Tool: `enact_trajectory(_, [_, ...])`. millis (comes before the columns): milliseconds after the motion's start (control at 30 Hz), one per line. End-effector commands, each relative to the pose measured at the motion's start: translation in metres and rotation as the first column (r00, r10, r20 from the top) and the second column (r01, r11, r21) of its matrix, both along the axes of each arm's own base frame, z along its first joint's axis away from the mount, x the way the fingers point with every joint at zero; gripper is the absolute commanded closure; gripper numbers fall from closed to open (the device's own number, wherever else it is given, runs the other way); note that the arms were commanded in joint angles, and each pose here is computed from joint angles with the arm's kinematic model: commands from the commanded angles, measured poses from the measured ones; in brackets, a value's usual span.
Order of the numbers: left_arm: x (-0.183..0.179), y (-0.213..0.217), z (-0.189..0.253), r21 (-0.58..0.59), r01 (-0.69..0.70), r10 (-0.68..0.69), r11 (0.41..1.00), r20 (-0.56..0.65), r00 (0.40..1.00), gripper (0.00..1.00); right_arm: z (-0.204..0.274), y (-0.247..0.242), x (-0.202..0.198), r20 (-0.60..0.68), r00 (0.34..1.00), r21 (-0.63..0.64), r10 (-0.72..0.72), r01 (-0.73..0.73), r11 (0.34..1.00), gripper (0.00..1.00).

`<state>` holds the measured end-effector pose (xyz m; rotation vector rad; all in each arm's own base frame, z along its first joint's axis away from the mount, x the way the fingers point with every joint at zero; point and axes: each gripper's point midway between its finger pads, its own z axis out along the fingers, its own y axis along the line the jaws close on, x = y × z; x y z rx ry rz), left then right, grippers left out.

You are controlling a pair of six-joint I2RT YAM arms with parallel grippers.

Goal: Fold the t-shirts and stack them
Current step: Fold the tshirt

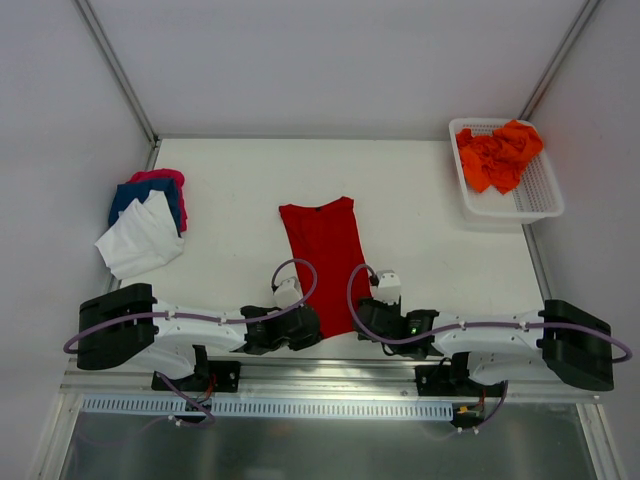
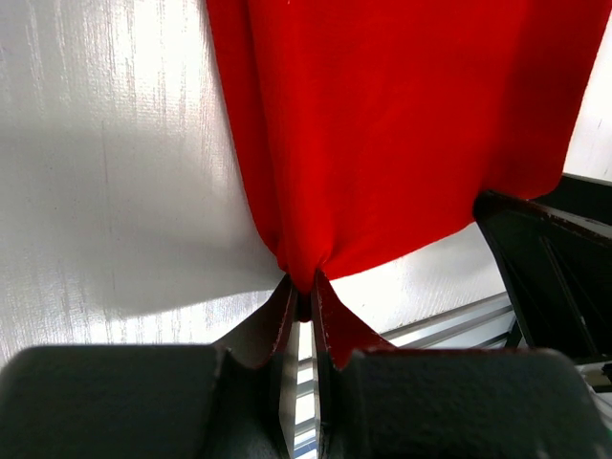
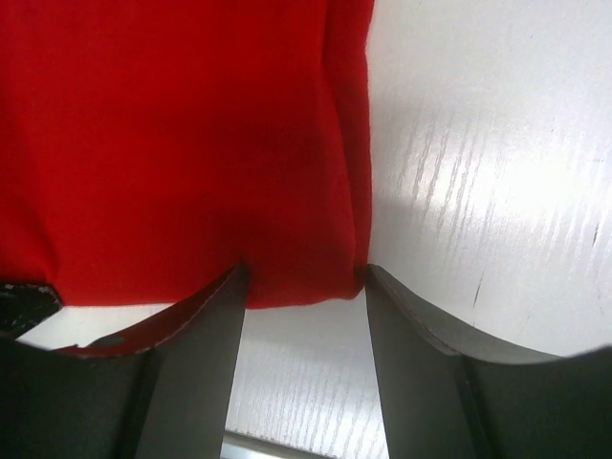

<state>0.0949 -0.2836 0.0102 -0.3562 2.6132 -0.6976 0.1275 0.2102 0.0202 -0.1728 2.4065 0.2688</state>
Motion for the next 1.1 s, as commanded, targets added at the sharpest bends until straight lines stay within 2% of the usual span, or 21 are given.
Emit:
enact_trajectory(0, [-0.017, 0.054, -0.036, 0.236, 0.047, -0.031, 0.971, -0.071, 0.997, 1.00, -0.003, 0.006, 0.001, -0.004, 1.000, 0.015, -0.022, 0.022, 1.000, 0.44])
enact_trajectory(400, [-0.018, 0.058, -0.036, 0.240, 0.044, -0.029, 0.970, -0.068, 0.997, 1.00, -0.013, 0.003, -0.003, -0.019, 0.999, 0.003, -0.028, 0.028, 1.000, 0.47])
enact_trajectory(500, [-0.017, 0.057, -0.035, 0.236, 0.044, -0.029, 0.971, -0.067, 0.997, 1.00, -0.013, 0.004, -0.004, -0.022, 0.999, 0.004, -0.024, 0.024, 1.000, 0.58])
enact_trajectory(533, [-0.017, 0.057, -0.034, 0.233, 0.044, -0.029, 0.972, -0.066, 0.997, 1.00, -0.013, 0.002, -0.004, -0.021, 0.999, -0.004, -0.030, 0.030, 1.000, 0.72])
enact_trajectory(567, [-0.018, 0.058, -0.034, 0.236, 0.044, -0.029, 0.971, -0.067, 0.997, 1.00, -0.011, 0.003, -0.003, -0.015, 0.999, -0.005, -0.031, 0.031, 1.000, 0.79])
enact_trajectory(600, [-0.017, 0.058, -0.034, 0.236, 0.043, -0.028, 0.971, -0.066, 0.997, 1.00, -0.010, 0.000, -0.003, -0.010, 0.999, -0.020, -0.035, 0.035, 0.999, 0.93])
enact_trajectory(667, [-0.018, 0.058, -0.034, 0.236, 0.044, -0.029, 0.971, -0.067, 0.997, 1.00, -0.008, -0.002, -0.003, -0.002, 0.999, -0.040, -0.035, 0.035, 0.999, 0.99])
enact_trajectory(1067, [-0.032, 0.056, -0.032, 0.237, 0.095, -0.072, 0.967, -0.102, 0.992, 1.00, 0.014, 0.003, -0.027, 0.007, 1.000, -0.088, 0.008, -0.008, 0.996, 1.00])
